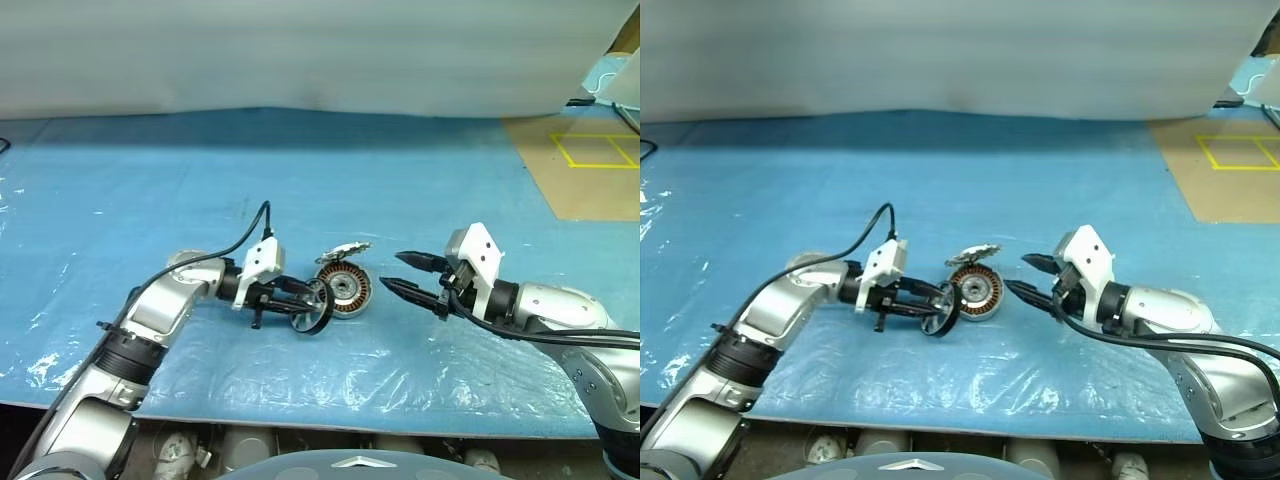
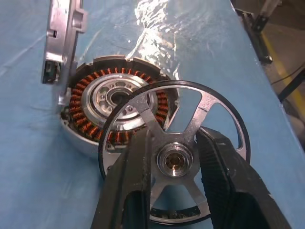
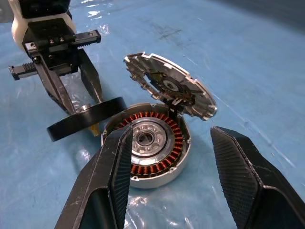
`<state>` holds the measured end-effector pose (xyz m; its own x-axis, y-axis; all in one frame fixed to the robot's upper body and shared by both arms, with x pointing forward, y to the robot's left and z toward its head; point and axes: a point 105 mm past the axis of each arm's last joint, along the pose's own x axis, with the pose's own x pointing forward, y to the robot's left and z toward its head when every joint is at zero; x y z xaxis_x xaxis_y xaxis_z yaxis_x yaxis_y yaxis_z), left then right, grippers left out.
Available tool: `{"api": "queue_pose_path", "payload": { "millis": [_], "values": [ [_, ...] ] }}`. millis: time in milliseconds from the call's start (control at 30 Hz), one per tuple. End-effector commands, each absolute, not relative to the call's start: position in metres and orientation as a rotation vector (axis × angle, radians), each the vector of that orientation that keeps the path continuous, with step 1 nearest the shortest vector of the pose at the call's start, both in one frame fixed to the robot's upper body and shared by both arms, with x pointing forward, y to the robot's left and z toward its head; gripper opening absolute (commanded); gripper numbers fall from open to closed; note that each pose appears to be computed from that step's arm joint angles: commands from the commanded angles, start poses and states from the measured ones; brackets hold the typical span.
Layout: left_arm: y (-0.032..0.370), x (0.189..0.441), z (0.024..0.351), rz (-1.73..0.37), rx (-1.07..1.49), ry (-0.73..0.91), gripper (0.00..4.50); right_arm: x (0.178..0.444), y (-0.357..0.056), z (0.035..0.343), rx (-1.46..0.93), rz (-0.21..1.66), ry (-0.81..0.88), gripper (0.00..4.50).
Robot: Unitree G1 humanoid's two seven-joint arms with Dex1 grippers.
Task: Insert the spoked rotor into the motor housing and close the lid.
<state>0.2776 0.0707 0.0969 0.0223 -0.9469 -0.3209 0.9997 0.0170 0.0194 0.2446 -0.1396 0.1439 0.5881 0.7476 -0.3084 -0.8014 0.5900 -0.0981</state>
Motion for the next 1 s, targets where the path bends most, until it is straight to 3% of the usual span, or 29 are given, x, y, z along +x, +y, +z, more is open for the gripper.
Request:
{"api": "queue_pose_path", "payload": {
  "millis": [33, 233, 700, 1000],
  "values": [
    [0.055, 0.286, 0.111, -1.527, 0.228, 0.154, 1.10, 0.240, -0.146, 0.155, -0.279, 0.889, 0.192, 2.67],
    [0.043, 0.291, 0.129, -1.539, 0.132, 0.085, 1.10, 0.235, -0.147, 0.148, -0.271, 0.875, 0.198, 2.67],
    [0.019, 0.302, 0.137, -1.504, 0.121, 0.036, 1.10, 0.232, -0.140, 0.147, -0.273, 0.858, 0.189, 2.67],
    [0.033, 0.321, 0.131, -1.425, 0.196, 0.046, 1.10, 0.228, -0.138, 0.143, -0.280, 0.861, 0.200, 2.67]
  ]
}}
